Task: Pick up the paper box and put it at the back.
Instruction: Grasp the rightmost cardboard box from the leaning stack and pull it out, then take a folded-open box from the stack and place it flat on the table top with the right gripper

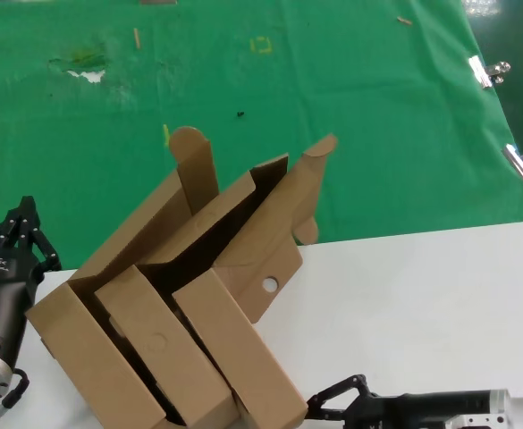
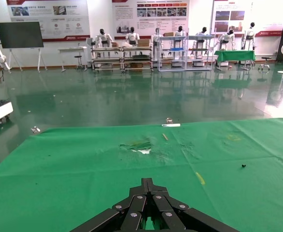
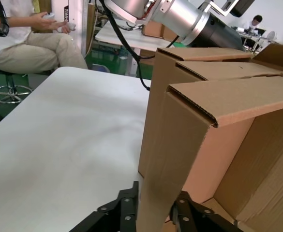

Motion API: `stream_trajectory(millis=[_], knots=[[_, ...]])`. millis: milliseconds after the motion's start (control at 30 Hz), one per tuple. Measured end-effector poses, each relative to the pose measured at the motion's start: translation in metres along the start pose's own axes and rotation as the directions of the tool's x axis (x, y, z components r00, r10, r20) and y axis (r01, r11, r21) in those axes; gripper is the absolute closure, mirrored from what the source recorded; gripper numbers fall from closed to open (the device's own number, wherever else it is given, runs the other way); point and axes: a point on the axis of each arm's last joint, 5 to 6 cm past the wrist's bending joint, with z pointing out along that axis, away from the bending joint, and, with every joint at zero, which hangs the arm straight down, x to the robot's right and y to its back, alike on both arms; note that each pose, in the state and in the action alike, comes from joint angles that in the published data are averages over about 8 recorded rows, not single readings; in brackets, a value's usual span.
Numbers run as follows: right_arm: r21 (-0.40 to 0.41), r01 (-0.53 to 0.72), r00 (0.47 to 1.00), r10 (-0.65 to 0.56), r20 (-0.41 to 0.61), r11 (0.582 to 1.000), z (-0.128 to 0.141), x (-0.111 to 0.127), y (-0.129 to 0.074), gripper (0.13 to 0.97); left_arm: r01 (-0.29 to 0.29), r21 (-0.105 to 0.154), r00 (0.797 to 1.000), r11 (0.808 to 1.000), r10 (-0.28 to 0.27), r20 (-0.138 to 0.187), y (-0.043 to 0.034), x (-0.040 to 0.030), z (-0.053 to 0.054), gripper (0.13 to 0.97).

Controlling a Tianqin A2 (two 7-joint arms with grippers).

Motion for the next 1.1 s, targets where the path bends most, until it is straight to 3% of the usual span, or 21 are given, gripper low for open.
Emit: stream_trajectory(millis=[167, 400, 667, 867, 1100], knots=[[-0.004, 0.001, 1.000, -0.001, -0.012, 1.000, 0.002, -0.001, 0.000, 0.861, 0.000, 0.000, 1.000, 1.000, 0.000, 0.000, 0.0000, 0.0000, 0.000, 0.957], [-0.004, -0.001, 0.999, 0.000, -0.051, 1.000, -0.002, -0.002, -0.003, 0.921, 0.000, 0.000, 1.000, 1.000, 0.000, 0.000, 0.0000, 0.0000, 0.000, 0.957], [-0.044, -0.005, 0.985, -0.002, -0.172, 0.999, -0.041, -0.004, -0.014, 0.945, 0.000, 0.000, 1.000, 1.000, 0.000, 0.000, 0.0000, 0.0000, 0.000, 0.957], [-0.195, -0.038, 0.953, -0.024, -0.302, 0.980, -0.101, 0.013, -0.011, 0.957, 0.000, 0.000, 1.000, 1.000, 0.000, 0.000, 0.0000, 0.0000, 0.000, 0.957], [-0.411, -0.140, 0.891, -0.067, -0.449, 0.901, -0.142, 0.064, 0.006, 0.957, 0.000, 0.000, 1.000, 1.000, 0.000, 0.000, 0.0000, 0.0000, 0.000, 0.957]])
